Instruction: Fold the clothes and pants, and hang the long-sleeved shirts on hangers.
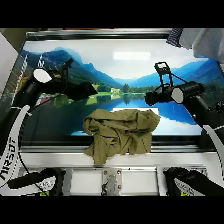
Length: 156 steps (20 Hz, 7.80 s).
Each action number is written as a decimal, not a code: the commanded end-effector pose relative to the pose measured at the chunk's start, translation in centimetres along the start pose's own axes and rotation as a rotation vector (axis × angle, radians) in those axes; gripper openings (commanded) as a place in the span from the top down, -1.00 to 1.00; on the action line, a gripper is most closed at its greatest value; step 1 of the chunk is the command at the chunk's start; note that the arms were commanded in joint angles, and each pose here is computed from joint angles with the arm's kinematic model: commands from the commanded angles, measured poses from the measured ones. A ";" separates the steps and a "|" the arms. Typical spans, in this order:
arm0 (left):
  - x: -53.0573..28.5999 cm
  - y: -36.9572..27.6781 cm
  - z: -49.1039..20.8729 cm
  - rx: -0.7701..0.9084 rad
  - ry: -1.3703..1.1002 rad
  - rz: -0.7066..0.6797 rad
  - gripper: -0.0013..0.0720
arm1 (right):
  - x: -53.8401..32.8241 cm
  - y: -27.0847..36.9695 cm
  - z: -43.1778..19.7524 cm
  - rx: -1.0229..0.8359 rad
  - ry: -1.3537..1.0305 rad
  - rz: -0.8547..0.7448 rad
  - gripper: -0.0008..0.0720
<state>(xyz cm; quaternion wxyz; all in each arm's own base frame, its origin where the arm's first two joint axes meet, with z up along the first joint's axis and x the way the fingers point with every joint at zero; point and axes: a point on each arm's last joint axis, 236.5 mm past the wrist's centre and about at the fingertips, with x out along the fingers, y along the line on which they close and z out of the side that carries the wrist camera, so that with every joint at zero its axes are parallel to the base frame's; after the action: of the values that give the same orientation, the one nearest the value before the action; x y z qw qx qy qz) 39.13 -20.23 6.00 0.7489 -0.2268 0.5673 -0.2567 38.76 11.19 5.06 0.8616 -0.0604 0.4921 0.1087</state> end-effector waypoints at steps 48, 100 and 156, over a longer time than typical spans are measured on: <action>-7.0 3.7 -20.1 0.133 0.079 0.269 0.79 | -8.4 1.5 -13.8 -0.016 0.192 0.064 0.95; -13.0 -13.9 -0.6 0.486 -0.500 0.289 0.93 | -19.2 -1.4 -0.6 0.017 -0.321 -0.032 0.95; -3.5 -8.5 -8.3 0.353 -0.278 0.223 0.93 | -7.7 1.6 -5.3 -0.156 -0.088 -0.156 0.95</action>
<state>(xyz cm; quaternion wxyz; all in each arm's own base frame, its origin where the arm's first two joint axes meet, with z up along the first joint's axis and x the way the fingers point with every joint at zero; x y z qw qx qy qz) 29.51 -25.62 6.40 0.8549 -0.0413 0.4670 -0.2222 29.99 13.05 2.85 0.8703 -0.1550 0.4529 0.1159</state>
